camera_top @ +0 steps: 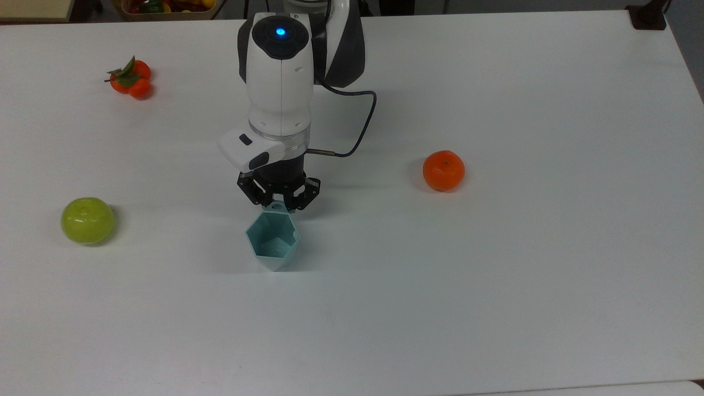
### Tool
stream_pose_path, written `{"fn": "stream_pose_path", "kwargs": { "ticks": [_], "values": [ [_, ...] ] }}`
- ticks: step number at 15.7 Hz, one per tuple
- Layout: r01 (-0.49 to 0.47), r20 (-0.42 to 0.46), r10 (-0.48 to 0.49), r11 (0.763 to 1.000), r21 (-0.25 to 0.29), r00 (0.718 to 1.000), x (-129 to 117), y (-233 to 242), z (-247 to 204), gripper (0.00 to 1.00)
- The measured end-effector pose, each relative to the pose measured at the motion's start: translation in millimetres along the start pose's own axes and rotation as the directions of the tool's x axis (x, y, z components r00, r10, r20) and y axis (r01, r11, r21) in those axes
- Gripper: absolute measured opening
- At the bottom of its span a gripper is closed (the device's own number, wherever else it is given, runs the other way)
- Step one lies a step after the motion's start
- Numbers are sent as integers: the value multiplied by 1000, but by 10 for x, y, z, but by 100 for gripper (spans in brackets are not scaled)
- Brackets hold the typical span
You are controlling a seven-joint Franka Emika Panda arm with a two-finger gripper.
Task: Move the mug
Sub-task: 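Close the gripper on the mug rim, then lift the mug and carry it toward the red tomatoes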
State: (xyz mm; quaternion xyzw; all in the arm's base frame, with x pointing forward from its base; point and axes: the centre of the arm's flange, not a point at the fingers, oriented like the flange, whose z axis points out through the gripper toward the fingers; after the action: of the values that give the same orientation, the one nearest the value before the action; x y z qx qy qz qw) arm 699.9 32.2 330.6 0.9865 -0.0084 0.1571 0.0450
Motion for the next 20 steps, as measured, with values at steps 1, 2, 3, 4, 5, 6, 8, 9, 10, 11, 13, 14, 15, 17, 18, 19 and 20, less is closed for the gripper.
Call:
{"fn": "stream_pose_path", "kwargs": {
  "ticks": [1, 2, 3, 4, 5, 6, 8, 9, 10, 11, 13, 14, 15, 17, 18, 19, 20],
  "values": [
    [1, 0, -1, 1000, 0, 1000, 0, 0, 0, 23],
    [1, 0, -1, 1000, -1, 1000, 0, 0, 0, 23],
    [1, 0, -1, 1000, -1, 1000, 1, 0, 0, 23],
    [1, 0, -1, 1000, -1, 1000, 1, 0, 0, 23],
    [0, -1, 0, 1000, -1, 1000, 2, 1, -1, 23],
    [-1, -1, 1, 1000, -1, 1000, 3, 1, -2, 23],
    [-7, -6, 7, 1000, -1, 1000, 23, 9, -25, 23],
    [-10, -11, 10, 1000, -1, 1000, 39, 15, -47, 23],
    [-12, -18, 12, 1000, -1, 1000, 60, 21, -80, 23],
    [-14, -24, 14, 1000, 0, 1000, 78, 24, -115, 23],
    [-18, -40, 18, 1000, 1, 999, 116, 33, -215, 23],
    [-20, -51, 20, 1000, 2, 998, 138, 39, -286, 23],
    [-26, -63, 26, 1000, 4, 998, 160, 47, -369, 23],
    [-41, -77, 41, 999, 4, 996, 197, 73, -582, 23],
    [-45, -72, 45, 999, 1, 996, 204, 93, -712, 23],
    [-49, -64, 49, 999, -2, 997, 207, 116, -856, 23],
    [-59, -53, 59, 998, -2, 997, 204, 144, -1025, 23]
  ]
}}
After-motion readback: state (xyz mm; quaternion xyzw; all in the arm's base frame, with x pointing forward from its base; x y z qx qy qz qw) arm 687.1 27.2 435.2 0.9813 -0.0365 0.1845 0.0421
